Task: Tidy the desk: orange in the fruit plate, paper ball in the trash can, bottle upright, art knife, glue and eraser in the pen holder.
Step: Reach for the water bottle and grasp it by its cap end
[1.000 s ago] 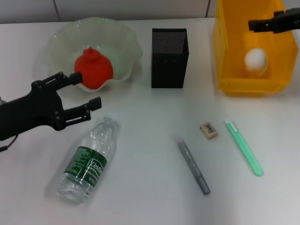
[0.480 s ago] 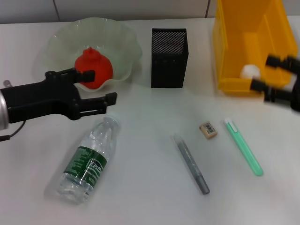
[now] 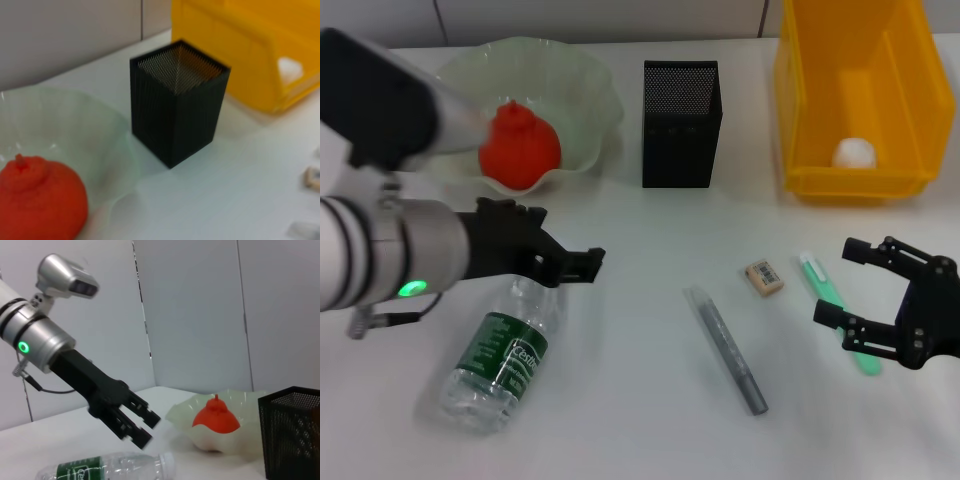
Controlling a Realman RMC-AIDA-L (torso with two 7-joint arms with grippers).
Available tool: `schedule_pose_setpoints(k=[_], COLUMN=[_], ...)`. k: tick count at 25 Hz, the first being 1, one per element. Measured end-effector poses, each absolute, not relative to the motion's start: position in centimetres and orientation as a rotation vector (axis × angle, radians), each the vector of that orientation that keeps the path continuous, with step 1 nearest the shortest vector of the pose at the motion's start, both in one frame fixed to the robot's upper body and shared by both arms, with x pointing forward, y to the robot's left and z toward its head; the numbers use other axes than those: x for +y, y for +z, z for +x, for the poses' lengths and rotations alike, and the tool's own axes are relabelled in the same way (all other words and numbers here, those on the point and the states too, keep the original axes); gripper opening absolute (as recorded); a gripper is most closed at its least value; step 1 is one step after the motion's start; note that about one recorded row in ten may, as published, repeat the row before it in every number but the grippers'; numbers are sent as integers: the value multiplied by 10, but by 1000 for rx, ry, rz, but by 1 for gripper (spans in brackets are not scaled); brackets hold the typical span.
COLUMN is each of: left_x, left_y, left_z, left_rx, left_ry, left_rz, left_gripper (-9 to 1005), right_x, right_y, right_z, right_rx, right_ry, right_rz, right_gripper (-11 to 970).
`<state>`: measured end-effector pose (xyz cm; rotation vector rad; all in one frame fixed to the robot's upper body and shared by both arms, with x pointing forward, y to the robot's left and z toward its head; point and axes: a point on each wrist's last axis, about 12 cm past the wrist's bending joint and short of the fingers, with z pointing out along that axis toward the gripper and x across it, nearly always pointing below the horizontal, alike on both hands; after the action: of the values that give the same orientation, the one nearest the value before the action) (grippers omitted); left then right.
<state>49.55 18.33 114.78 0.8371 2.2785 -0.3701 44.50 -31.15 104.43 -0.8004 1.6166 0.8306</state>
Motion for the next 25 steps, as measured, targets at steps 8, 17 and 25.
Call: schedule_pose_setpoints(k=[8, 17, 25], left_x=[166, 168, 166], left_y=[1130, 1112, 1109], left_z=[512, 524, 529], left_rx=[2331, 2385, 2408], left_ry=[-218, -193, -208], left_rz=[859, 862, 871], left_gripper=[825, 825, 824], right_x=[-307, -306, -307], right_y=[1040, 1038, 1038], right_z=[449, 450, 451], right_rx=[1642, 1657, 1671], right_ry=[835, 834, 842], right_rz=[-826, -817, -801], right_gripper=[848, 848, 848])
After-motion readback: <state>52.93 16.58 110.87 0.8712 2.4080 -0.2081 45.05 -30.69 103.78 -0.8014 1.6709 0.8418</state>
